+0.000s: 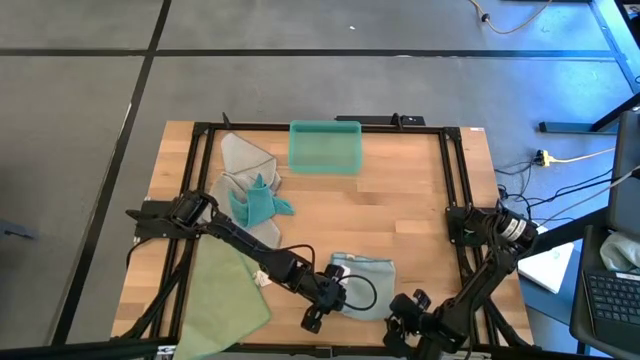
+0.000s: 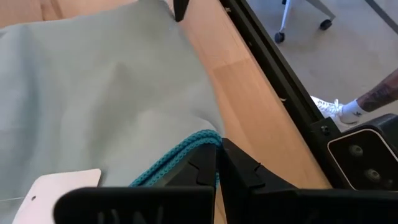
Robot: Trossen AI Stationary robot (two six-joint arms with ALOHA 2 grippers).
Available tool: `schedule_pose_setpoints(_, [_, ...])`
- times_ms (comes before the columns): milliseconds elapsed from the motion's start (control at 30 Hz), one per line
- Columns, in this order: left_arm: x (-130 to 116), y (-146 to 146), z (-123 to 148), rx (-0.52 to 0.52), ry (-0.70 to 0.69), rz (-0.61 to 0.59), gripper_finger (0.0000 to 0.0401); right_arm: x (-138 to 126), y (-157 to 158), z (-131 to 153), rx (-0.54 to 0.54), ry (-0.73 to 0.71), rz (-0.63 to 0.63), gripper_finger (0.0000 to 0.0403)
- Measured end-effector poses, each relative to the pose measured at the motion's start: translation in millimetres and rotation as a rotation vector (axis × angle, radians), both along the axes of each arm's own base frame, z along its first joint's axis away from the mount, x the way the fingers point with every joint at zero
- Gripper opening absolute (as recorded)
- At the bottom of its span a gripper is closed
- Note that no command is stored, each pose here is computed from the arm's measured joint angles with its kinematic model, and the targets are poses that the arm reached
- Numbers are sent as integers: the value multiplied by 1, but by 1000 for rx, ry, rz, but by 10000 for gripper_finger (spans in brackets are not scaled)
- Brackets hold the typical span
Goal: Fold microfiber towels
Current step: Put the folded light blue towel into the bin
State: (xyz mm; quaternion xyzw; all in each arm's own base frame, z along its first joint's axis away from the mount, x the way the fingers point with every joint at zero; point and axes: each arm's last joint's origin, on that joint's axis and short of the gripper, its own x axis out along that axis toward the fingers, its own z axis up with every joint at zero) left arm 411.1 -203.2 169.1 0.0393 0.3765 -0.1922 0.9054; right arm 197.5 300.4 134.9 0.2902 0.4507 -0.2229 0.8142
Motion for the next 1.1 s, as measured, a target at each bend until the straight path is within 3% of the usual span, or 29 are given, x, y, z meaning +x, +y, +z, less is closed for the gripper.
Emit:
schedule_pose_setpoints(233, [-1,0,1,-11,6,25,0,-2,-2,16,47,13,10,13])
schedule_pose_setpoints(533, [-10,3,22,-27,30,64,0,-8,-13,56,80,-93,-1,5])
schedule_pose_setpoints(700, [-19,19,64,-14,-47,132,0,-13,-24,95,82,-207,36,3])
schedule_pose_setpoints(933, [-40,51,131,52,-215,282,0,-13,-53,150,-24,-267,108,2])
schedule_pose_setpoints(1100, [-50,71,148,111,-226,346,0,-9,-73,181,-112,-282,129,1])
